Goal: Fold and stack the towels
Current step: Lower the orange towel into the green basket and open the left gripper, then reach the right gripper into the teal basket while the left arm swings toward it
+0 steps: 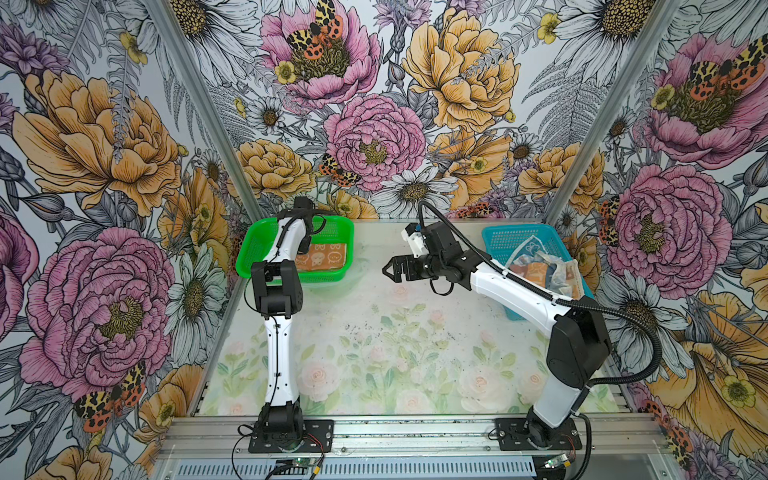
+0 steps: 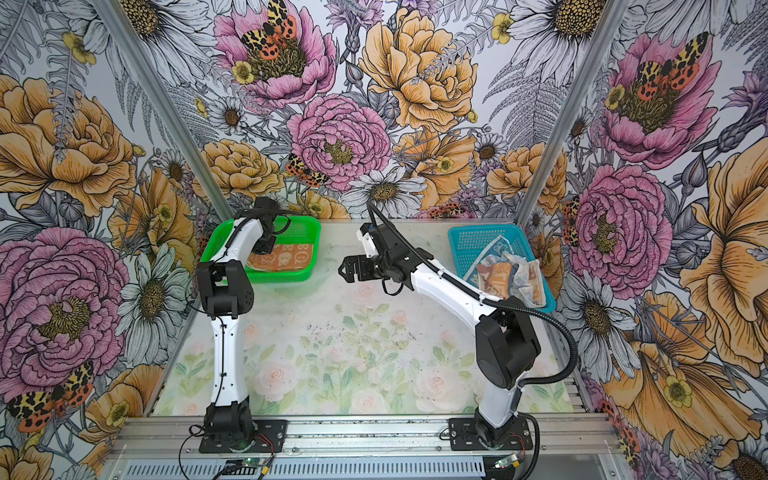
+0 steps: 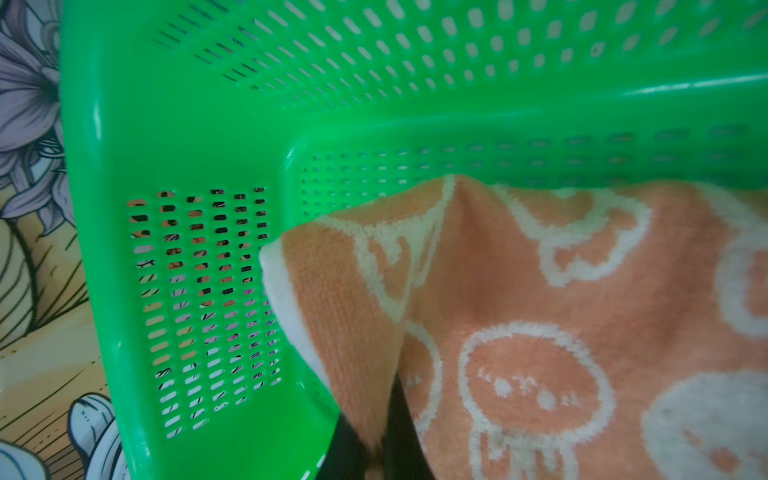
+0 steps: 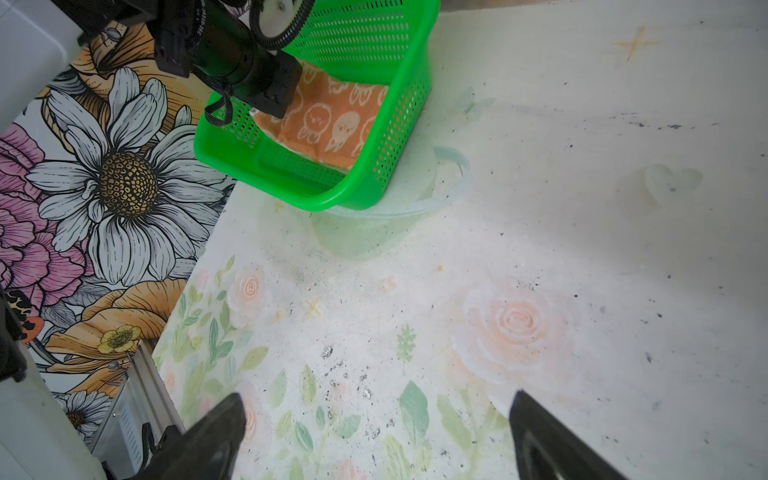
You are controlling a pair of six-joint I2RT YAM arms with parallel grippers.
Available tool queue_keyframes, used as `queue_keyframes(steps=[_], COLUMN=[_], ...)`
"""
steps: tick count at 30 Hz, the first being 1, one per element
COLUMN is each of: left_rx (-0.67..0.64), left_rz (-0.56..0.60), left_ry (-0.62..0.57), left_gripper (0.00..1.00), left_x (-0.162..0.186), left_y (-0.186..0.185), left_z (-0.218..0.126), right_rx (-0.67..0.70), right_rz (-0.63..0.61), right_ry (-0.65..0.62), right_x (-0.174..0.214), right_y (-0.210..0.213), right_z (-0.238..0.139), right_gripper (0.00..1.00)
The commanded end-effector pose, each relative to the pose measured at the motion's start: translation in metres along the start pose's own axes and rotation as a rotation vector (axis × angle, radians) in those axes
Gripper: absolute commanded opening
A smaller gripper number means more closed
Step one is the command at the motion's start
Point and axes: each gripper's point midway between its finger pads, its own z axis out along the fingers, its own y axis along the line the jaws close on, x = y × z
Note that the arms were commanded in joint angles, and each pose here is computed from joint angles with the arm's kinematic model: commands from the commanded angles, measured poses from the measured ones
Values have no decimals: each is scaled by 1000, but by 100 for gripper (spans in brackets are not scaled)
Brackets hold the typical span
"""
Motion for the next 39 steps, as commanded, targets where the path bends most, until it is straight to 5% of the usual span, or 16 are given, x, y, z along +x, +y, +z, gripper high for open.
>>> queue_keyframes(steps=[1,14,22,23,32,39], left_rx=[-39,-127,-133,-123,43,194], left_rz=[-35,-46,-154,-168,-244,-126], left_ry=[-50,-7,-86,-103,-404,-662], left_gripper=[0,0,98,99,99,99], left_x=[-14,-6,-22,-25,-74,-91], left_y=[18,26,47,49,27,-81], left_z=[-4,11,-24,-32,-175,-312], right_rx=[19,40,76,84,433,779], right_rz=[-12,-18,-39,-40,125,338], right_ry=[4,-1,-49,-62,-236,-346], right_x=[6,8,1,-3,-30,1], right_y=[-3,-5,-10,-11,-118,-222], right_z=[2,1,-19,-25,-132,-226], right_gripper=[99,99,99,99,99,99])
